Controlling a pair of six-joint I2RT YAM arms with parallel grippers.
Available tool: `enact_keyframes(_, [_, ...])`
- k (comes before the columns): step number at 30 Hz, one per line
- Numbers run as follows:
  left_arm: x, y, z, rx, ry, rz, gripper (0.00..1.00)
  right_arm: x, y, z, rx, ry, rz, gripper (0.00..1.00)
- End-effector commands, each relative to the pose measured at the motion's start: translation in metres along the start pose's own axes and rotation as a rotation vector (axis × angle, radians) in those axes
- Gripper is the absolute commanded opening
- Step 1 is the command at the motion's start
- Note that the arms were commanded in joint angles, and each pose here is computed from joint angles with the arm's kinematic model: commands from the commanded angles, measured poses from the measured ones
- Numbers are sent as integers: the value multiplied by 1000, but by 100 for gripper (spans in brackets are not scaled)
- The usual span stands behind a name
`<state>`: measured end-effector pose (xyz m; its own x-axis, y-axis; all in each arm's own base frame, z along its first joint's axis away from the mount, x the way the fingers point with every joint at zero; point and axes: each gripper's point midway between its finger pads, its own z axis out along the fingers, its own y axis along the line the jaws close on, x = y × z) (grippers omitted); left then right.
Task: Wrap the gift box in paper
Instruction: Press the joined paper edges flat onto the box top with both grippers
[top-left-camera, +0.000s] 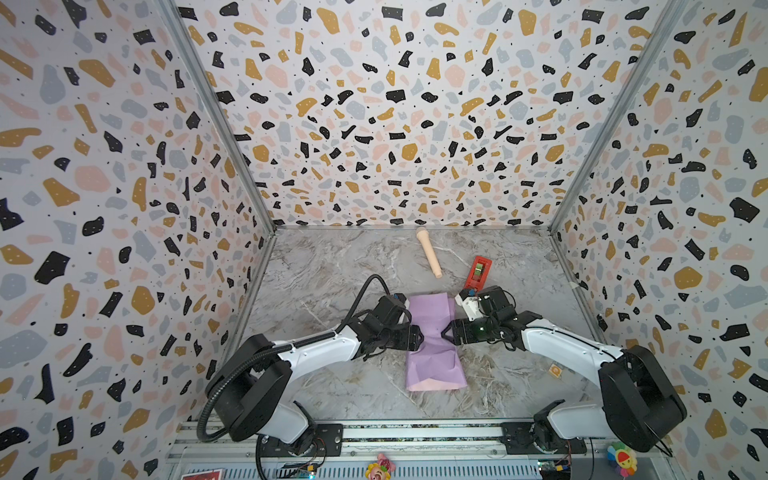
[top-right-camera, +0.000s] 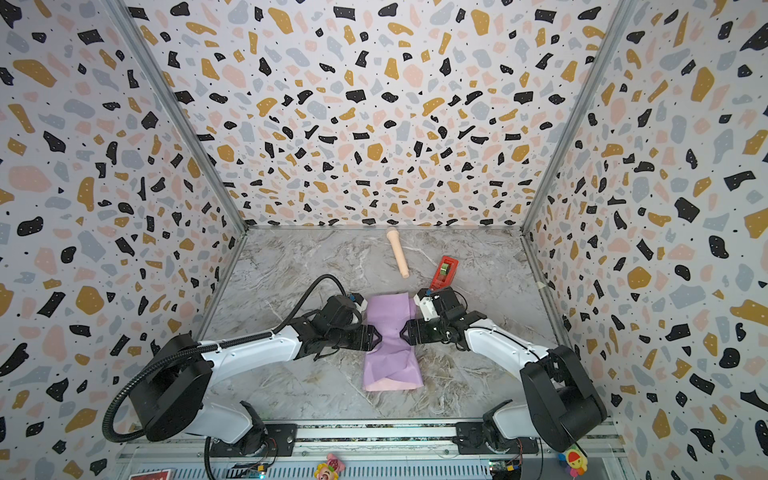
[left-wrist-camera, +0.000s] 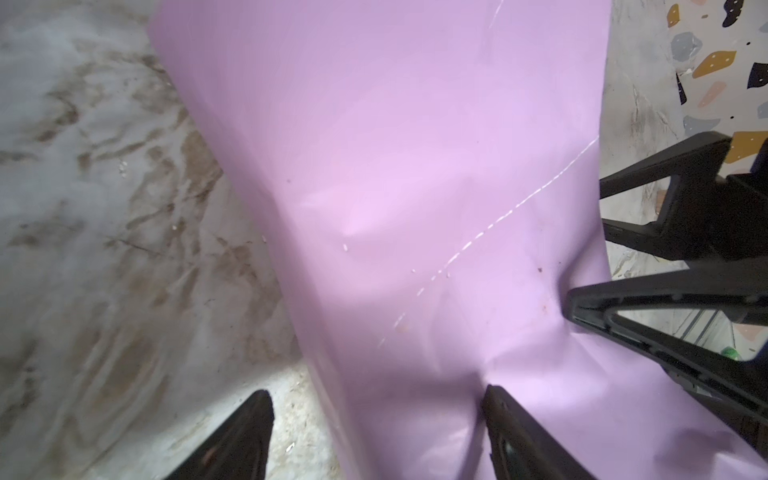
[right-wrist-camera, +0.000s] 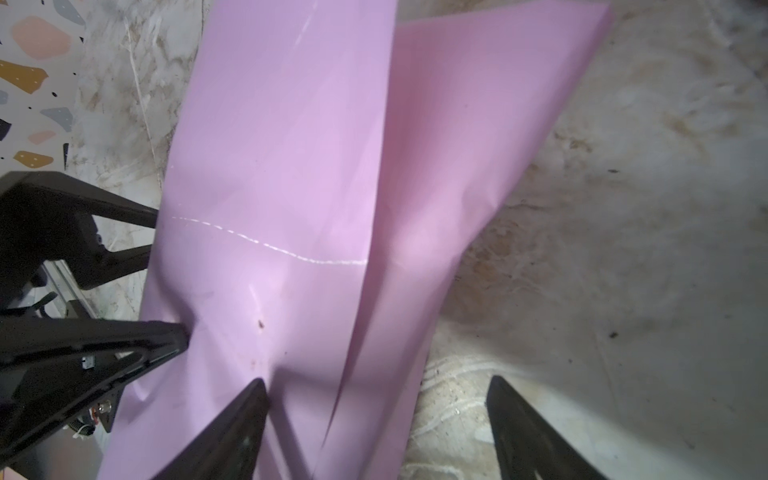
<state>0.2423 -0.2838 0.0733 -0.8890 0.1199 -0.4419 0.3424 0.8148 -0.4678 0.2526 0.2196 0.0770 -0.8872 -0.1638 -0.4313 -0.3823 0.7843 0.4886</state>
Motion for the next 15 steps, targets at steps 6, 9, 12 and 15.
enact_keyframes(6, [25, 12, 11, -62, 79, 47, 80, -18, 19, -23, -14, -15, -11, 89])
enact_keyframes(9, [25, 12, 11, -68, 79, 49, 80, -17, 24, -27, -24, -13, -4, 91])
enact_keyframes(12, [25, 13, 11, -73, 75, 51, 80, -5, 26, -23, -26, 17, 5, 91])
enact_keyframes(15, [24, 13, 11, -76, 75, 53, 80, 10, 30, -20, -30, 47, 4, 92])
